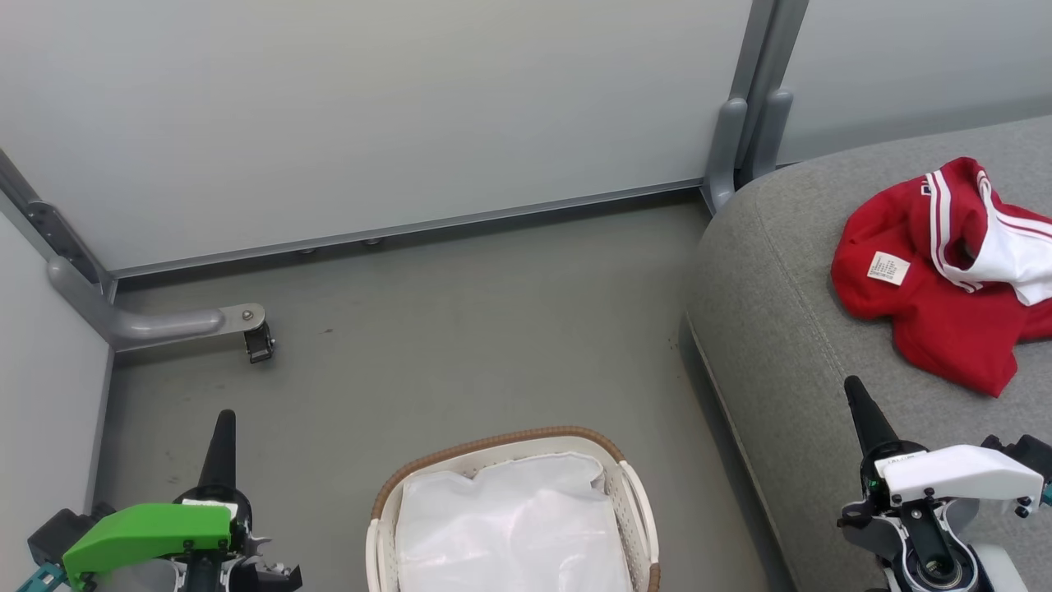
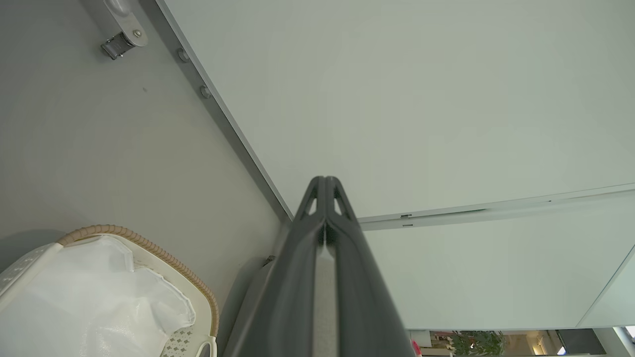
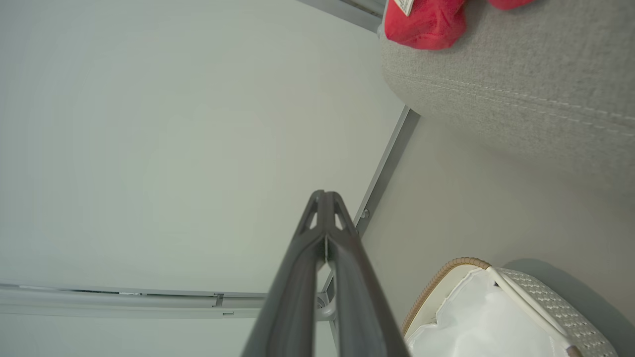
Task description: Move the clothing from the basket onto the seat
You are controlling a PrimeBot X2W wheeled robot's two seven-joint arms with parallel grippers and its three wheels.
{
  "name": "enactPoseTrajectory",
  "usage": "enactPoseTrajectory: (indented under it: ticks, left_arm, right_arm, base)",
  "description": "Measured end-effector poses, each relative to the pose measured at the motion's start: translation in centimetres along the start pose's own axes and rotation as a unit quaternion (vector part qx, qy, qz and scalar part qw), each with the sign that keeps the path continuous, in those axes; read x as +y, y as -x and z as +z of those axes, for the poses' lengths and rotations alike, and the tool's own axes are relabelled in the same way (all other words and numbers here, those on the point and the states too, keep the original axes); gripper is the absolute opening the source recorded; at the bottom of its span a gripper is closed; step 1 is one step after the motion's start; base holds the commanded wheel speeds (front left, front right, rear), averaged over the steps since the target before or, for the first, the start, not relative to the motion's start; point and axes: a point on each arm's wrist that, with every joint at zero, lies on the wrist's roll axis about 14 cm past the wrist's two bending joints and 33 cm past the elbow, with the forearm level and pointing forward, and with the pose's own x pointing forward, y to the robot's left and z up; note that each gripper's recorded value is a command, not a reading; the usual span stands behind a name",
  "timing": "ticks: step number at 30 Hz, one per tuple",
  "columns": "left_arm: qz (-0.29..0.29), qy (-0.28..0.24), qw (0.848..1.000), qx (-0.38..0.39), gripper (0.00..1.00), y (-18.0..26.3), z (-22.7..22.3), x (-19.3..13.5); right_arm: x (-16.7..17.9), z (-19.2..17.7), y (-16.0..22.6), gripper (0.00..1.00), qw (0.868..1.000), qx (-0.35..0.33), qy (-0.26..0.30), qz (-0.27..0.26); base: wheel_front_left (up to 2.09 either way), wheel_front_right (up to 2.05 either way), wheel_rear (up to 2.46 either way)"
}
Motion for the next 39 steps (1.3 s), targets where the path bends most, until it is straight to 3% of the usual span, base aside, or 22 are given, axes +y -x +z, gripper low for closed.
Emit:
enactPoseTrajectory:
  ticks: [39]
  left_arm:
    - [-0.05,0.128,0.99,0.014,0.0,-0.7,0.2,-3.1]
  right_arm:
    - [1.4,1.6,0.6,0.0,0.989,-0.011,-0.142,0.032]
  base:
    - [0.0,0.0,0.0]
